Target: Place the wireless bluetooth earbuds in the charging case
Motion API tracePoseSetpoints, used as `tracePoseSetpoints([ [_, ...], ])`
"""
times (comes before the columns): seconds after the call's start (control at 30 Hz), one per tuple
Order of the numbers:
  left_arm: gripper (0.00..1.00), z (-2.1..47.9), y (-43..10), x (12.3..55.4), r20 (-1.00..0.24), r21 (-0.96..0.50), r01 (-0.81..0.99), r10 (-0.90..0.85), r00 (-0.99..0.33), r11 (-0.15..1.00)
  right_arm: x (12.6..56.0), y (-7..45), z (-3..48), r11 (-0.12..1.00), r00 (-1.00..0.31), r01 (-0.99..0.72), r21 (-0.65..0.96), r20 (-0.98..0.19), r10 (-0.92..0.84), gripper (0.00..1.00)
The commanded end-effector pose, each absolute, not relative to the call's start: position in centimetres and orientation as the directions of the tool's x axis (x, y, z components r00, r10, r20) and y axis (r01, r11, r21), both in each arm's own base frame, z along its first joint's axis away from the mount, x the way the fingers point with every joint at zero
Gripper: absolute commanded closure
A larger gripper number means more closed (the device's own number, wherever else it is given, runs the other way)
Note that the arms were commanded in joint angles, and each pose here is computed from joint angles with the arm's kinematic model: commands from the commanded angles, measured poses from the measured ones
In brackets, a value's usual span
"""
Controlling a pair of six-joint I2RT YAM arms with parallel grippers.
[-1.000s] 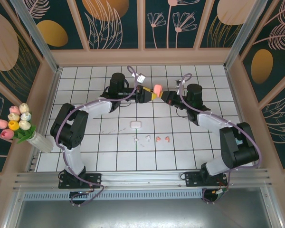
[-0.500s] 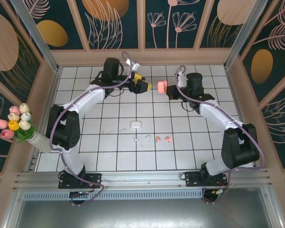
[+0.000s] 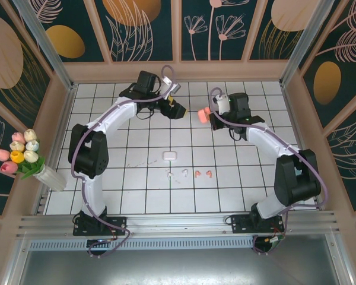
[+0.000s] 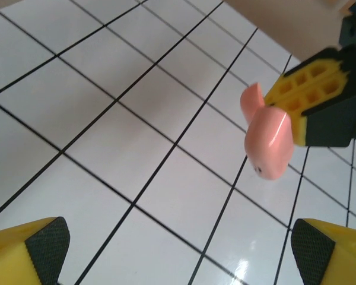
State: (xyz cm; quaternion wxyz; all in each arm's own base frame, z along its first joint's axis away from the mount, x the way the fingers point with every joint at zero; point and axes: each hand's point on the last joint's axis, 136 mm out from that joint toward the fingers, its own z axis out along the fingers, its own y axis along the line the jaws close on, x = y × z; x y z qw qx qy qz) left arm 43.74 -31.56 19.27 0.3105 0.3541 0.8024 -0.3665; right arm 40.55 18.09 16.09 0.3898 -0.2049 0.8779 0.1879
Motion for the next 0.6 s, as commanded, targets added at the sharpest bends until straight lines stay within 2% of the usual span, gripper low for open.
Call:
tracePoseSetpoints([
  [0.0, 0.04, 19.7, -31.6, 44.3, -0.801, -0.294, 0.832, 0.354, -0.483, 0.47, 41.3, 18.7, 16.3, 0.826, -0.555, -0.559, 0.079, -0.775, -0.302, 1.0],
  [0.07, 0.04, 20.2, -32.0, 44.3, -0.81, -0.294, 0.849, 0.357, -0.465, 0.439, 41.1, 19.3, 16.3, 0.814, -0.497, -0.581, 0.003, -0.793, -0.352, 1.0],
  [0.2, 0.07, 20.3, -32.9, 43.7, -0.784, -0.332, 0.877, 0.416, -0.461, 0.348, 41.0, 19.8, 16.9, 0.792, -0.455, -0.611, -0.023, -0.808, -0.375, 1.0],
  [0.37, 0.19, 19.7, -33.9, 42.9, -0.729, -0.439, 0.861, 0.458, -0.508, 0.255, 40.5, 20.9, 17.8, 0.76, -0.422, -0.649, -0.041, -0.811, -0.405, 1.0],
  [0.57, 0.3, 20.0, -34.2, 41.2, -0.733, -0.494, 0.853, 0.447, -0.512, 0.167, 39.8, 21.9, 18.9, 0.738, -0.397, -0.673, -0.052, -0.817, -0.419, 1.0],
])
